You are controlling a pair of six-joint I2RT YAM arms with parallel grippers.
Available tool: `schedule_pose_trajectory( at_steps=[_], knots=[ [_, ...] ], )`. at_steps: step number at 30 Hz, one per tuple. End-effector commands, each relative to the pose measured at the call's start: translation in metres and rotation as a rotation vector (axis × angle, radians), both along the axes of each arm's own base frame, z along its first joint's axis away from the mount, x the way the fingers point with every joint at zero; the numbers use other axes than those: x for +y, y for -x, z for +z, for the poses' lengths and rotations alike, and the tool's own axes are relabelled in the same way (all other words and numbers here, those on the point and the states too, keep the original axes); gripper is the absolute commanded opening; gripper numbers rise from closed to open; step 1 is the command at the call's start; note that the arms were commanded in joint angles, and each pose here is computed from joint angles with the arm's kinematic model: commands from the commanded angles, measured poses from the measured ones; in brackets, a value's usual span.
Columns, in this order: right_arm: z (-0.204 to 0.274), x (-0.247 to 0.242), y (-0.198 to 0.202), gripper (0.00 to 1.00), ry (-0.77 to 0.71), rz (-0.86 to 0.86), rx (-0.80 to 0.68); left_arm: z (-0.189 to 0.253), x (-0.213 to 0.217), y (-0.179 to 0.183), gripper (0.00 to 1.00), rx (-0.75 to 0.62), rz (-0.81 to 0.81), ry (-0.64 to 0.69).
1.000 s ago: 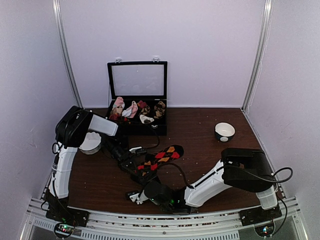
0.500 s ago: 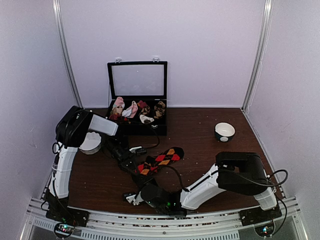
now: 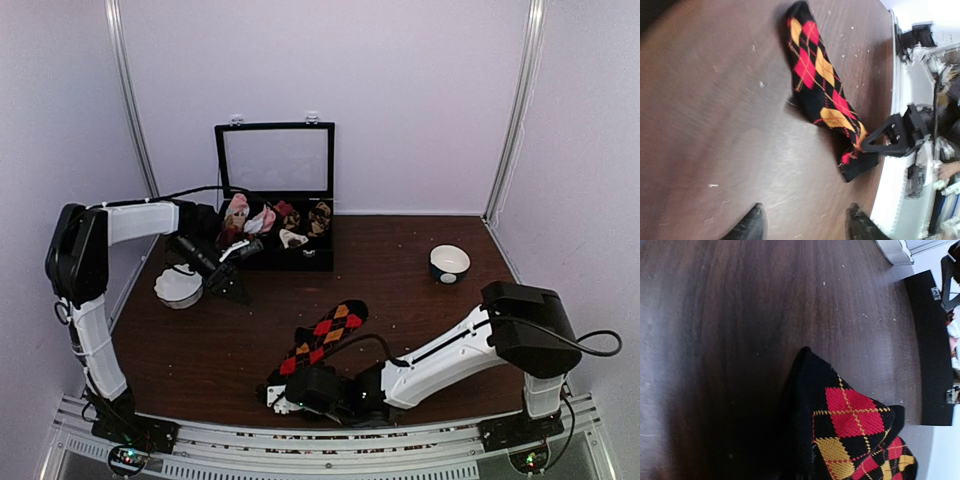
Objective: Roll the socks
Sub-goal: Pass from the left arm to the right
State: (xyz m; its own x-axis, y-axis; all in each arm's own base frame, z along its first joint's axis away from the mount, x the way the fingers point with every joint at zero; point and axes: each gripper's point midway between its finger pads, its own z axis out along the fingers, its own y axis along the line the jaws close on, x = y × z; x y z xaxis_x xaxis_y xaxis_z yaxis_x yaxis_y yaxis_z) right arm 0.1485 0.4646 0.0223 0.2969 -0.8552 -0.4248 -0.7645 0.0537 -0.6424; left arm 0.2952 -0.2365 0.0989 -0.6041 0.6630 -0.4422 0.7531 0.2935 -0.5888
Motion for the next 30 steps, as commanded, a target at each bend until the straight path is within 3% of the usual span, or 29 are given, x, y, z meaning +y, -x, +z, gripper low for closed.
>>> schedule_pose_trajectory(
  at_steps=[1,4,8,12,13,14,21,24,26,28,30],
  knots=[
    [-0.029,-0.015,0.033,0.00,0.001,-0.056,0.374,0.023,0.011,-0.013,0.97,-0.179,0.010,-0.014],
    [-0.035,-0.020,0.036,0.00,0.008,-0.066,0.480,0.040,0.020,-0.016,0.98,-0.287,0.005,-0.055],
    [-0.043,-0.026,0.039,0.16,0.061,-0.056,0.551,0.062,0.035,-0.029,0.98,-0.452,0.064,-0.110],
    [-0.039,-0.034,0.037,0.57,0.090,-0.037,0.523,0.081,0.062,-0.057,0.98,-0.508,0.210,-0.162],
    [-0.037,-0.037,0.037,0.86,0.100,-0.028,0.512,0.087,0.070,-0.064,0.98,-0.505,0.249,-0.155],
    [-0.035,-0.039,0.036,0.98,0.108,-0.025,0.502,0.092,0.076,-0.068,0.98,-0.497,0.271,-0.150],
    [0.000,-0.063,0.005,1.00,0.058,-0.145,0.353,0.135,0.115,-0.091,0.98,-0.503,0.394,-0.112],
    [0.040,-0.082,-0.037,1.00,-0.096,-0.346,0.177,0.158,0.127,-0.098,0.98,-0.607,0.442,-0.151],
    [0.069,-0.099,-0.059,1.00,-0.212,-0.487,0.078,0.164,0.153,-0.113,0.98,-0.677,0.569,-0.267],
    [0.096,-0.114,-0.074,1.00,-0.376,-0.610,0.056,0.166,0.189,-0.127,0.98,-0.724,0.713,-0.388],
    [0.106,-0.139,-0.096,1.00,-0.496,-0.817,0.133,0.167,0.211,-0.127,0.98,-0.690,0.770,-0.345]
  ],
)
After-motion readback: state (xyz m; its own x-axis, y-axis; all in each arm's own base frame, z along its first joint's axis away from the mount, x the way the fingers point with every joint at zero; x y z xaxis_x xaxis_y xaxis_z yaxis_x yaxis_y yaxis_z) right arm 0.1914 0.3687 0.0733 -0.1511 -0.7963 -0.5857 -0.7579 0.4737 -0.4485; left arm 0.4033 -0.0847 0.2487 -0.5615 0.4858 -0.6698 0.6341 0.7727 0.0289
